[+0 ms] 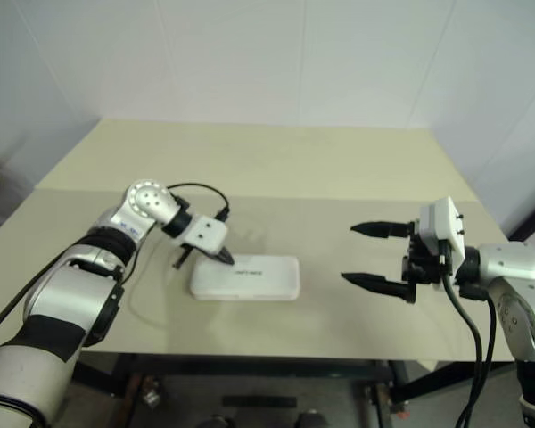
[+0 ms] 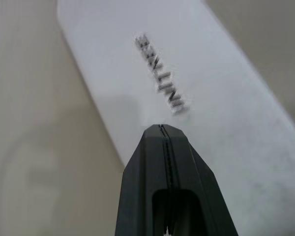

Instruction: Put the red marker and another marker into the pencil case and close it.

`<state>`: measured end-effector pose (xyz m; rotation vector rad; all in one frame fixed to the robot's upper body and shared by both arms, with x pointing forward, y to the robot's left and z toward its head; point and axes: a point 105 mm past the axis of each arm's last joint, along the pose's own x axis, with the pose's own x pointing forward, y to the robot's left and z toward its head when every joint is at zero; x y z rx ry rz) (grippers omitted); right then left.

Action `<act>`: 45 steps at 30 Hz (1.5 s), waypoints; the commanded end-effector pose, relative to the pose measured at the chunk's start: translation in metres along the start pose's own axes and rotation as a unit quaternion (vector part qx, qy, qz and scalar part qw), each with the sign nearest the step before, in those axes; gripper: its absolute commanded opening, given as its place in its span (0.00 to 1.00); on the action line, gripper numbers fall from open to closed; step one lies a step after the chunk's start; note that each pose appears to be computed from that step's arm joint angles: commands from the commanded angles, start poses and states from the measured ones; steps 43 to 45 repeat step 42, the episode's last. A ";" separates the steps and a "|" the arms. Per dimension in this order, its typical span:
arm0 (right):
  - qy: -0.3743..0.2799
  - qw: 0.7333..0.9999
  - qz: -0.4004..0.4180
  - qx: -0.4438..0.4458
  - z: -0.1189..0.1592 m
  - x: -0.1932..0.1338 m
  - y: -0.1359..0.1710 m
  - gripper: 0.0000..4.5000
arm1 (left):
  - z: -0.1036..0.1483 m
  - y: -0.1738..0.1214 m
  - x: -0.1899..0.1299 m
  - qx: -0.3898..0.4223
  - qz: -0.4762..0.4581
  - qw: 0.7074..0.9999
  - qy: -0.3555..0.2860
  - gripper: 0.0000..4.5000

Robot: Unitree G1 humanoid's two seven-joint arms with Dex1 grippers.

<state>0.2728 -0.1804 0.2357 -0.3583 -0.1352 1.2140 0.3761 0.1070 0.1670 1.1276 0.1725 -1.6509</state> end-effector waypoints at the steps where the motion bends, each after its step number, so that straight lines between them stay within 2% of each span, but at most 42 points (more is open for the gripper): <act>1: -0.006 1.000 -0.005 -0.023 0.009 -0.002 -0.003 1.00 | 0.018 0.011 -0.016 -0.026 0.059 0.992 -0.110 0.00; 3: -0.006 1.000 -0.007 -0.024 0.009 -0.002 -0.004 1.00 | 0.023 0.015 -0.025 -0.038 0.101 0.980 -0.167 0.00; 9: -0.007 1.000 -0.009 -0.023 0.009 -0.002 -0.005 1.00 | 0.024 0.014 -0.038 -0.051 0.162 0.951 -0.257 0.00; 12: -0.008 1.000 -0.009 -0.024 0.010 -0.001 -0.007 1.00 | 0.023 0.009 -0.047 -0.070 0.196 0.924 -0.321 0.13; 15: -0.006 1.000 -0.010 -0.023 0.010 -0.001 -0.008 1.00 | 0.017 -0.003 -0.048 -0.094 0.196 0.912 -0.347 0.34; 24: 0.004 1.000 -0.009 -0.014 0.006 -0.006 -0.010 1.00 | 0.004 -0.032 -0.061 -0.116 0.195 0.908 -0.352 0.99; 33: 0.016 0.999 -0.039 -0.028 0.009 -0.013 -0.024 1.00 | 0.004 -0.039 -0.058 -0.118 0.182 0.910 -0.353 0.99; 45: 0.001 0.997 -0.070 -0.026 0.009 -0.014 -0.009 1.00 | 0.012 -0.031 -0.049 -0.118 0.155 0.911 -0.363 0.99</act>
